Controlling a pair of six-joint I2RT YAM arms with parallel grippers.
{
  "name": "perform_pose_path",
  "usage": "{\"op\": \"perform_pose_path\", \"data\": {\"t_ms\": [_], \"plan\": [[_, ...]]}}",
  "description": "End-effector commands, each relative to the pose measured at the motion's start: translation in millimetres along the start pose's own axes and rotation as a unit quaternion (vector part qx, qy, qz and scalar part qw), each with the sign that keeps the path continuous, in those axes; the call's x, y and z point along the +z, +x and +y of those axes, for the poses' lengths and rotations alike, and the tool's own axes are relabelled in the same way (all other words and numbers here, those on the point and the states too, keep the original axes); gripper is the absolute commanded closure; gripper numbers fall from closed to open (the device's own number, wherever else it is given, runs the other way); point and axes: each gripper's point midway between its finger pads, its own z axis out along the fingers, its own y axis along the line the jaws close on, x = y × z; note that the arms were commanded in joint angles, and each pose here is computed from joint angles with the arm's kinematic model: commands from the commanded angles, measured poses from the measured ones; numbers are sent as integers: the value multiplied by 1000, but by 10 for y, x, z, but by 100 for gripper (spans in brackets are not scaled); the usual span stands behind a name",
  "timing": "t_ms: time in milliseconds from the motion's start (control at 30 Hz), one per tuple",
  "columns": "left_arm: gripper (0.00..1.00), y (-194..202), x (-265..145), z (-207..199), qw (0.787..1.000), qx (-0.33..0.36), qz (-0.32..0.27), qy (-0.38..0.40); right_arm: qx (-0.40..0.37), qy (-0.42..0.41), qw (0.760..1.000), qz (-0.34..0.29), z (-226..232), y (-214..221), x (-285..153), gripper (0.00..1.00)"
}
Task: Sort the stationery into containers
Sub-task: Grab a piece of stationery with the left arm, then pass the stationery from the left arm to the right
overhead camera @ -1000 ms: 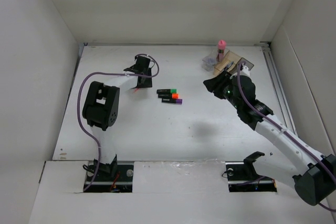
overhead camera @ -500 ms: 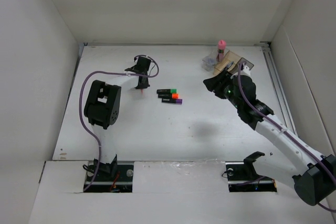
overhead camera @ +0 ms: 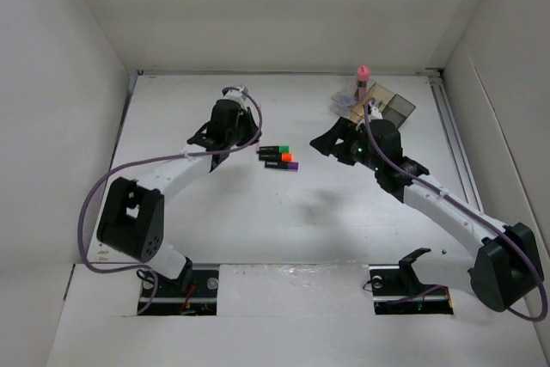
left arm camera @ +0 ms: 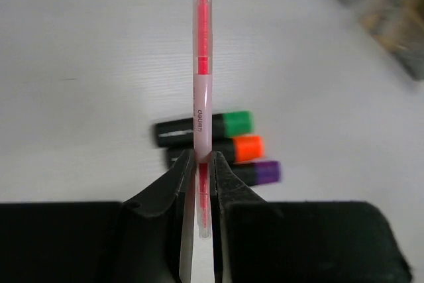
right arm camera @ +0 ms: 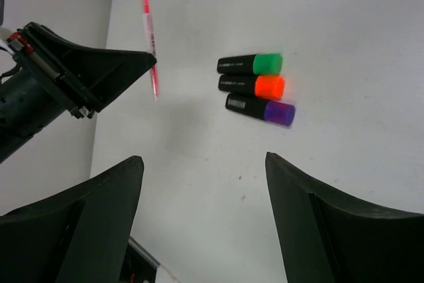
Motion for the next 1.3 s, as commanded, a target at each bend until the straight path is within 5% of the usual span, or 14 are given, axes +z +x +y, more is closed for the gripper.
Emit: {"op": "perform_pose_path", "data": {"t_ms": [0, 333, 767, 1000, 1133, 1267], "plan": [[100, 25, -233, -575, 985, -16, -21, 170, -28, -97, 995, 9, 413, -10, -40, 20], [100, 530, -428, -1332, 939, -3, 37, 341, -35, -128, 990, 46, 410, 176, 143, 20], [100, 620, -733, -1529, 899, -11, 47, 435, -19, -70, 997, 34, 110, 145, 371, 30], [100, 706, -761, -1614, 889, -2, 56, 455, -13, -65, 997, 41, 63, 184, 472, 55], [100, 752, -792, -1609, 884, 2, 59, 464, -9, -68, 997, 38, 91, 156, 501, 79], [77, 776, -821, -1617, 879, 9, 63, 472, -5, -65, 998, 27, 120, 78, 534, 96]]}}
